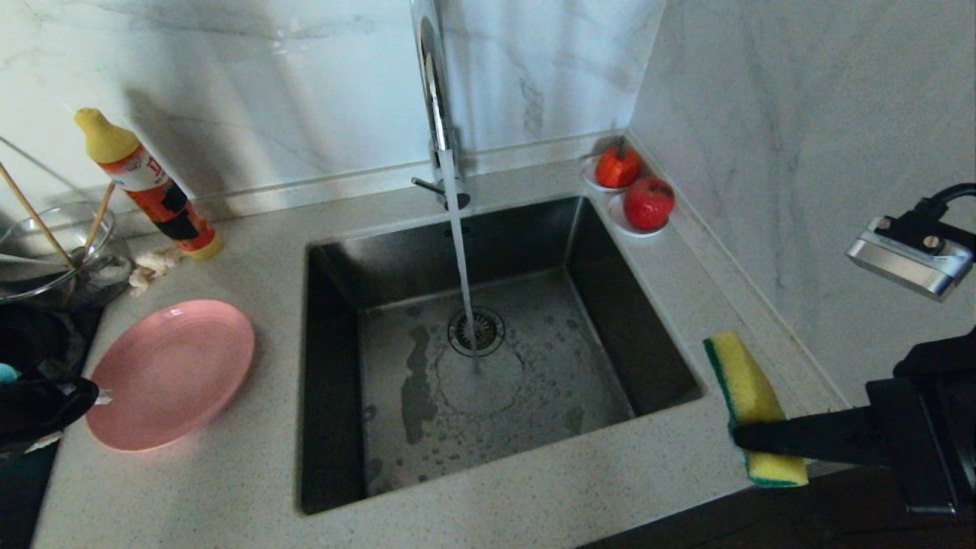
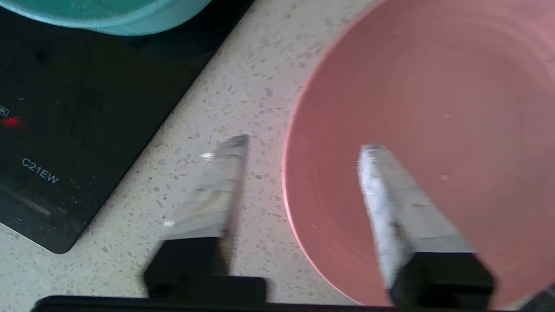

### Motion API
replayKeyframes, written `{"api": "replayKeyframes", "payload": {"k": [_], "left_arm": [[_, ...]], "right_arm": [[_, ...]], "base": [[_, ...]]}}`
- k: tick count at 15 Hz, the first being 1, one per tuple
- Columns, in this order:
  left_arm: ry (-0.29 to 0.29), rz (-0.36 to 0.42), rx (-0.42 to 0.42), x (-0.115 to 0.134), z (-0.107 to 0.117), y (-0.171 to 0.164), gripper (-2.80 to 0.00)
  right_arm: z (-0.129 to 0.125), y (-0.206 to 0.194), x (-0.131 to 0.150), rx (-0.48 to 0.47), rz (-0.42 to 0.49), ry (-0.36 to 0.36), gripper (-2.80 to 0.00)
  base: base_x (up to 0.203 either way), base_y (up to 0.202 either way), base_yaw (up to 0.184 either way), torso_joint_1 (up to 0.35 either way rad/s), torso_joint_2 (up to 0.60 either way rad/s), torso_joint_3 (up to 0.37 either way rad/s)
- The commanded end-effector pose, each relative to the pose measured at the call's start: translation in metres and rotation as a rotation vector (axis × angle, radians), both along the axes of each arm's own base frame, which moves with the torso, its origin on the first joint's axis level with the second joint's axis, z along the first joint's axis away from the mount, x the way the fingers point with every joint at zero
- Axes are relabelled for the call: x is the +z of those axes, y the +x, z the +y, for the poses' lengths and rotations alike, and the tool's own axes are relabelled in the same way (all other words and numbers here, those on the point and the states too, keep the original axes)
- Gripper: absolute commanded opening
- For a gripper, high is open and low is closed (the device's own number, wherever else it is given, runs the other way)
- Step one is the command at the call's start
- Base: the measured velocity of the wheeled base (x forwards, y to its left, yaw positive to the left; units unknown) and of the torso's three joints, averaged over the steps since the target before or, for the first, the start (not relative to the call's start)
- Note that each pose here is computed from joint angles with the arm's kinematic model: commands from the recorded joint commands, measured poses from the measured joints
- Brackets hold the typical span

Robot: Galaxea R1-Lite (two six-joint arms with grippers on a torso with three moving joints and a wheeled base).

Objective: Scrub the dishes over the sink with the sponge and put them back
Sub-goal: Place the plate on the table, then turn off the faucet

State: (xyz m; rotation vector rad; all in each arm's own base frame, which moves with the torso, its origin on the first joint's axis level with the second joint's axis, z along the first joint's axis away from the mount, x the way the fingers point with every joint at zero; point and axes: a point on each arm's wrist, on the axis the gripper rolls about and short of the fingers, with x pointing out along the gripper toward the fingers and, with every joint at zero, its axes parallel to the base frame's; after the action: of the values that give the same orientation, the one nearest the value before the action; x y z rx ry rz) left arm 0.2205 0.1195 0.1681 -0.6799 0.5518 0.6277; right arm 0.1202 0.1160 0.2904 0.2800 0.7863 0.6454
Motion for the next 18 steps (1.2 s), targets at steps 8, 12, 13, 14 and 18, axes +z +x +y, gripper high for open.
{"api": "replayKeyframes", "payload": {"k": [8,12,13,14,18], "left_arm": [[-0.136,-0.136,-0.405,0.088,-0.069,-0.061,-2.8],[-0.186,-0.082,-0.688,0.085,-0.108,-0.048,-2.8],[-0.198,-0.062,-0.752,0.084,-0.119,-0.043,-2.8],[-0.212,-0.036,-0.812,0.081,-0.13,-0.036,-2.8],[-0.298,0.012,-0.935,0.077,-0.155,-0.003,-2.8]], "right_arm": [[-0.001,-0.002,-0.003,-0.001,0.009,-0.003,-2.8],[0.0,0.002,-0.005,-0.009,0.02,-0.013,-2.8],[0.0,0.002,-0.006,-0.012,0.02,-0.014,-2.8],[-0.001,0.004,-0.005,-0.02,0.015,-0.008,-2.8],[0.001,0.007,-0.005,-0.024,-0.005,0.013,-2.8]], "base": [[0.0,0.0,0.0,0.0,0.0,0.0],[0.0,0.0,0.0,0.0,0.0,0.0],[0.0,0.0,0.0,0.0,0.0,0.0],[0.0,0.0,0.0,0.0,0.0,0.0],[0.0,0.0,0.0,0.0,0.0,0.0]]}}
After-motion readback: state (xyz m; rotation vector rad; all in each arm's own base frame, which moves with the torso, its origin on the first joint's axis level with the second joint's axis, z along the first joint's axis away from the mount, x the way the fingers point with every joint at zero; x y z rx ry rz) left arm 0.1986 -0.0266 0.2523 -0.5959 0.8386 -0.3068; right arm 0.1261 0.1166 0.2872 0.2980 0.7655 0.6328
